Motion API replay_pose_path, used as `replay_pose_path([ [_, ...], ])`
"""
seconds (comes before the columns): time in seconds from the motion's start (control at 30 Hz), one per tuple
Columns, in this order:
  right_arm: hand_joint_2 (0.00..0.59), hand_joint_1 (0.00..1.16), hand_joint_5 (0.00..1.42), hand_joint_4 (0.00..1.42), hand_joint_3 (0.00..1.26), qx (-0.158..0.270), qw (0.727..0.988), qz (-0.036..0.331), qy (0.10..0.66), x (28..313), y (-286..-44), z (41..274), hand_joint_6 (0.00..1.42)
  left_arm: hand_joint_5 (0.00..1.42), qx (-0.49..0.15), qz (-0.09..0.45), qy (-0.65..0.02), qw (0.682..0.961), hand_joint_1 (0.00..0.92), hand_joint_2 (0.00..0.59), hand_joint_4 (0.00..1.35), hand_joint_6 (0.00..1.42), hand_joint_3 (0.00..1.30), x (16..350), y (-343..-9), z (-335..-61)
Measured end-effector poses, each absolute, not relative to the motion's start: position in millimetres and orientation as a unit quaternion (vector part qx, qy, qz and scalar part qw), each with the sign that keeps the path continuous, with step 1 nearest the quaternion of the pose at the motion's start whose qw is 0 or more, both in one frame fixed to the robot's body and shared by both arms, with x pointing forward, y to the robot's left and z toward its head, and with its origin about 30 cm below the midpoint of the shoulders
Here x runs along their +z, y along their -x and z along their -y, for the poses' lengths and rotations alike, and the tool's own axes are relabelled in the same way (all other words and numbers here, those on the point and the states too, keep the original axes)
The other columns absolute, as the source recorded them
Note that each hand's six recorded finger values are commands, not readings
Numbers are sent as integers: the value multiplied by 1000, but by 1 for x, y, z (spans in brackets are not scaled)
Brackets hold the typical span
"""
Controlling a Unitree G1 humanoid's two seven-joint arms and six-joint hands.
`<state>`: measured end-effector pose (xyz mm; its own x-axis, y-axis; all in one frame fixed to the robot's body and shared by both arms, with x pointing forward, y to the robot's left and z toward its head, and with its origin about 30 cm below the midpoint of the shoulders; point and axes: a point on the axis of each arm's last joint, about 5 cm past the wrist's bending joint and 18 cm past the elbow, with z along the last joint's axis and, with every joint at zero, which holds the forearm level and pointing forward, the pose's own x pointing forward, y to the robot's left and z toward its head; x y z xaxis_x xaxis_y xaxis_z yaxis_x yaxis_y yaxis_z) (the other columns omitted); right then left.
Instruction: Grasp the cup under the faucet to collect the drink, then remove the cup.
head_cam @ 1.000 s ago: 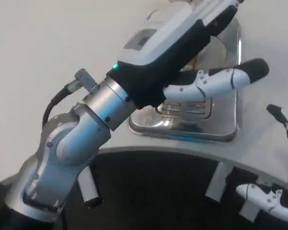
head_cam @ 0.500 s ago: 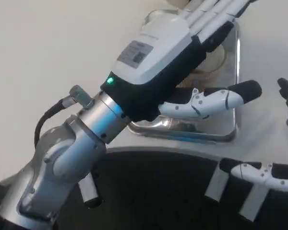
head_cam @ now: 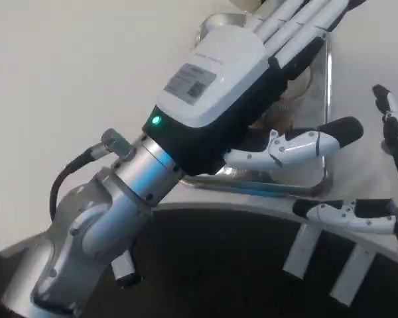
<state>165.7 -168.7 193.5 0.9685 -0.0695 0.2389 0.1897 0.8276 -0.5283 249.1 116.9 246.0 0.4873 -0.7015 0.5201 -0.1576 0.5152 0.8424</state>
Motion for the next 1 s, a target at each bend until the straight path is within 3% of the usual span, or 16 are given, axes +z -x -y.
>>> replay_pose_path([
  [0.13,0,932,0,0,0,-72,956,98,265,187,-174,159,81,0,-182,472,-456,733,0,252,0,0,0,244,-249,-116],
  [0.5,0,782,0,0,0,-82,964,99,233,182,-187,148,90,0,-179,472,-452,735,0,255,0,0,0,243,-249,-116],
  [0.7,0,776,0,0,0,-84,964,106,230,184,-198,145,94,0,-178,473,-451,736,0,254,0,0,0,243,-250,-117],
  [1.0,0,857,0,1,0,-70,962,116,238,189,-217,144,95,0,-173,475,-453,735,0,260,0,0,0,243,-251,-121],
])
